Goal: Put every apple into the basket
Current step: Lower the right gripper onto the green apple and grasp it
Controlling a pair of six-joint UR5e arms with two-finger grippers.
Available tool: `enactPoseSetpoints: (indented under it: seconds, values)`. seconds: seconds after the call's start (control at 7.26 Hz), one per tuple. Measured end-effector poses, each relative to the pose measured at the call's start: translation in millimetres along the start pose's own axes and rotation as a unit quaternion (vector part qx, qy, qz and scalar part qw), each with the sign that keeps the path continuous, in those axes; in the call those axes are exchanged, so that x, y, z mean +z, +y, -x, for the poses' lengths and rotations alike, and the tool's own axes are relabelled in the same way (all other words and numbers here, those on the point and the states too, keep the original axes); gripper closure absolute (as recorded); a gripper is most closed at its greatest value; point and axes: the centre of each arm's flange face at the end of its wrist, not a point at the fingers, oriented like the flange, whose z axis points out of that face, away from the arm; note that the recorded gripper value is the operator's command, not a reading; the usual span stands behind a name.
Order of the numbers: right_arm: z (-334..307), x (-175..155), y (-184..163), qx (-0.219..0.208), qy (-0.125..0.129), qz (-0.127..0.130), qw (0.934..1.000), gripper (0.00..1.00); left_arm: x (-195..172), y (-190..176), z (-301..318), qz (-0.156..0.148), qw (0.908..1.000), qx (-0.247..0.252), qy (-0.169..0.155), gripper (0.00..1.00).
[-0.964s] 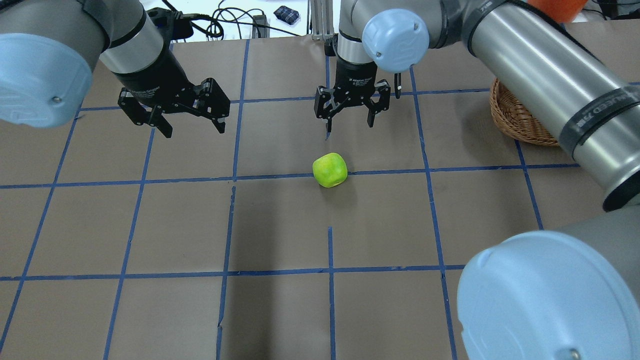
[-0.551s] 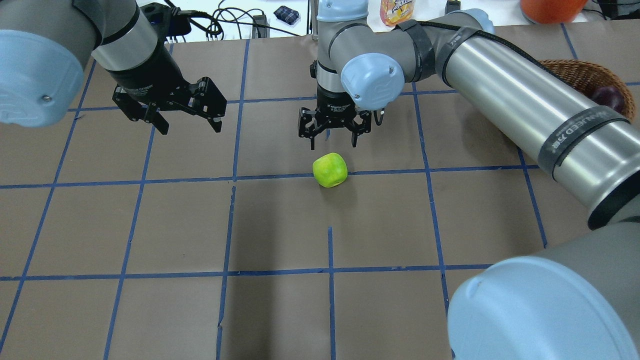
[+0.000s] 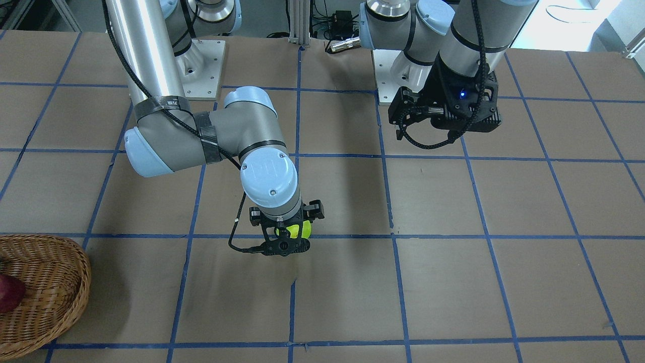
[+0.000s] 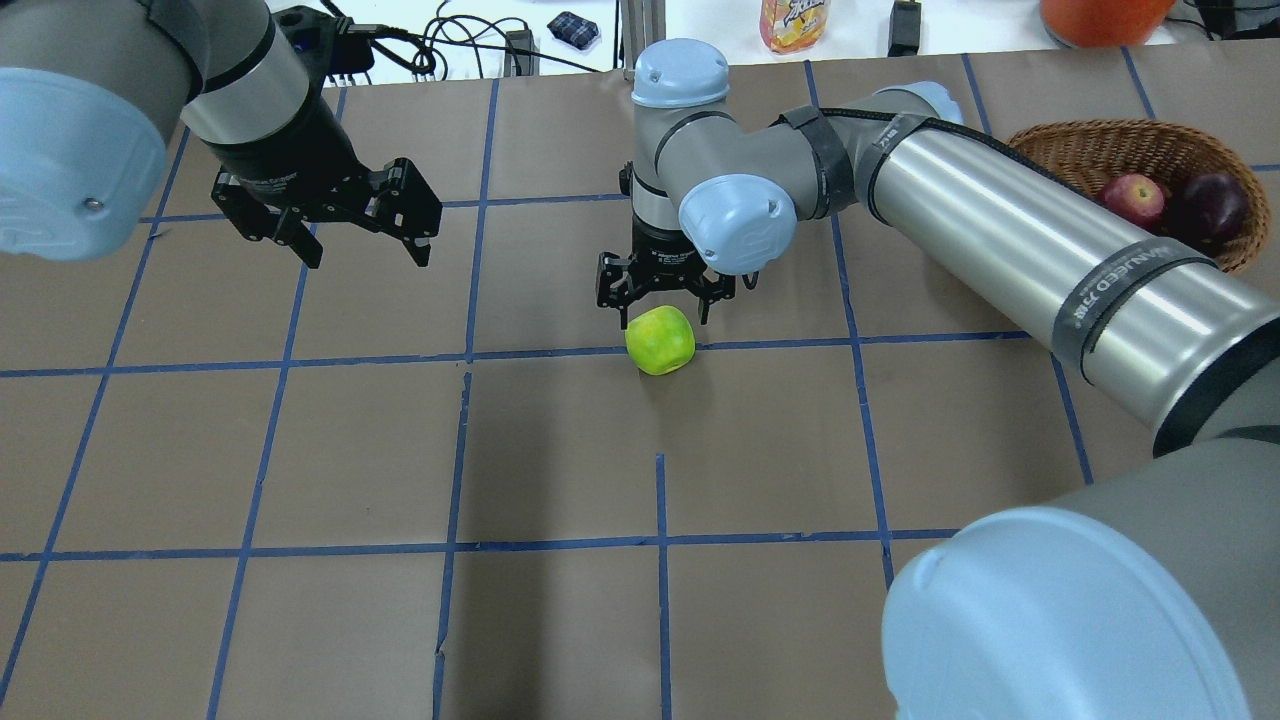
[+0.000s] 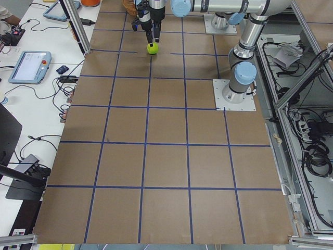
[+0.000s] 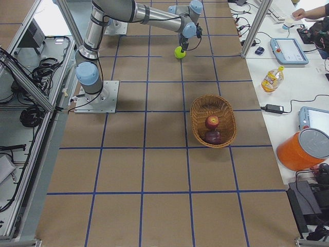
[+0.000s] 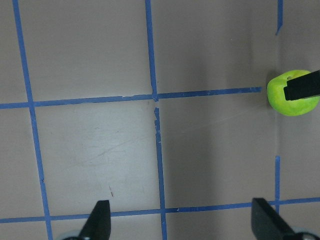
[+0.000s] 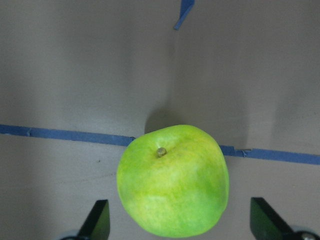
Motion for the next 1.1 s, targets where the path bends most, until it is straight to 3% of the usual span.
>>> enactPoseSetpoints:
  seconds: [0.28,0.55,0.69,0.83,0.96,1.1]
  values:
    - [1.5,20.3,-0.2,0.001,-0.001,0.008,1.0000,0.00,0.4,0.4,0.4,0.000,1.0000,-0.002,-0.001,0.00]
    - [16.7,31.3,-1.2,-0.006,-0.028,0.003,0.9996,0.00,-2.0,0.5,1.1,-0.003,1.0000,0.001,-0.001,0.00]
    - [19.1,35.2,-1.4,-0.009,-0.033,0.003,0.9994,0.07,-1.7,0.7,1.2,-0.003,1.0000,0.004,-0.002,0.00]
    - [18.9,37.9,-1.9,-0.010,-0.033,0.003,0.9994,0.63,-1.4,1.0,1.1,-0.004,1.0000,0.005,-0.002,0.00]
    - [19.2,36.9,-3.3,-0.011,-0.033,-0.003,0.9994,1.00,-1.4,1.1,1.3,-0.006,1.0000,0.005,-0.002,0.00]
    - [19.3,30.5,-6.3,-0.011,-0.034,-0.015,0.9992,1.00,-1.2,1.2,1.3,-0.007,1.0000,0.005,-0.002,0.00]
